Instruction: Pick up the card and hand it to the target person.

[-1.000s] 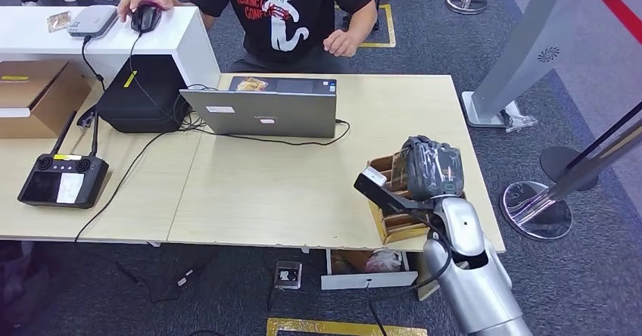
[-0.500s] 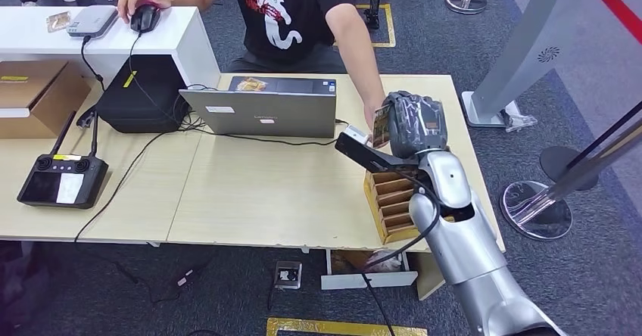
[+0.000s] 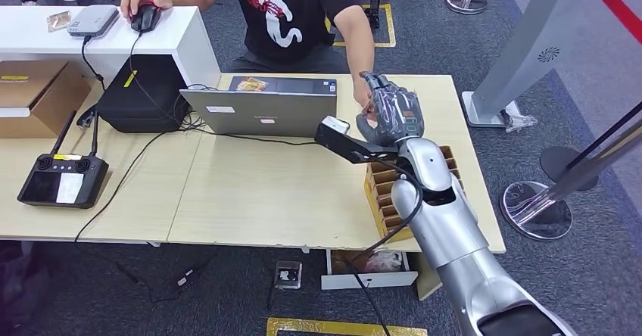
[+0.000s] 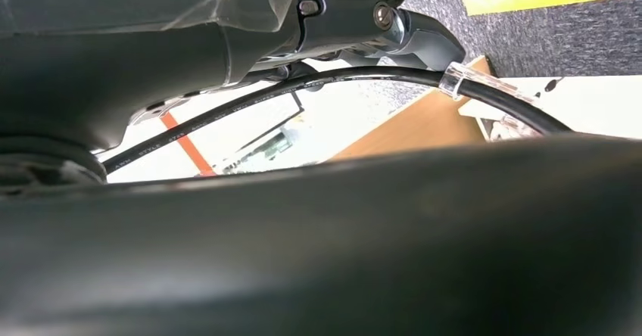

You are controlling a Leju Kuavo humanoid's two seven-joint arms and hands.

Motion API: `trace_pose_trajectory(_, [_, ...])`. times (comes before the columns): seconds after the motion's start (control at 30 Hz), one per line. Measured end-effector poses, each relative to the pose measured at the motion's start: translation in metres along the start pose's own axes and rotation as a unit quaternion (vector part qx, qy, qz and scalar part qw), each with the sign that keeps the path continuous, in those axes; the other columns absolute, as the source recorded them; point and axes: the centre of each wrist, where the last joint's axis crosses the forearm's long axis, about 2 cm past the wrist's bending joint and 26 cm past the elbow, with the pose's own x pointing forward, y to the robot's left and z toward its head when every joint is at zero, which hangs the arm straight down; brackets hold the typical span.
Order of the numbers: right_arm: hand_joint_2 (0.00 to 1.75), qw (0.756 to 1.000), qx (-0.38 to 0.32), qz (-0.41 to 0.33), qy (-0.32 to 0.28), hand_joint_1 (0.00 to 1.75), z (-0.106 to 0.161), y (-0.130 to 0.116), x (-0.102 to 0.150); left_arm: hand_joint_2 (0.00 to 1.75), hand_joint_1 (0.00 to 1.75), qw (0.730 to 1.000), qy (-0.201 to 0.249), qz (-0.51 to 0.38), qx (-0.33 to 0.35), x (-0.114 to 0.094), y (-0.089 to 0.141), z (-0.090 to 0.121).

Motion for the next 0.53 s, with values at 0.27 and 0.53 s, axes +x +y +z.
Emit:
trace_pose_trajectory(0.27, [1.75, 0.995, 0.011, -0.101, 0.010, 0.00, 0.009, -0.008, -0.031, 0.00, 0.00, 1.000, 0.004, 0.002, 0.001, -0.001, 0.000, 0.000])
trace_pose_trajectory(0.53, [1.75, 0.947, 0.067, -0.315, 0.019, 0.00, 0.038, -0.011, -0.117, 0.00, 0.00, 1.000, 0.003, -0.017, 0.011, -0.003, 0.000, -0.001])
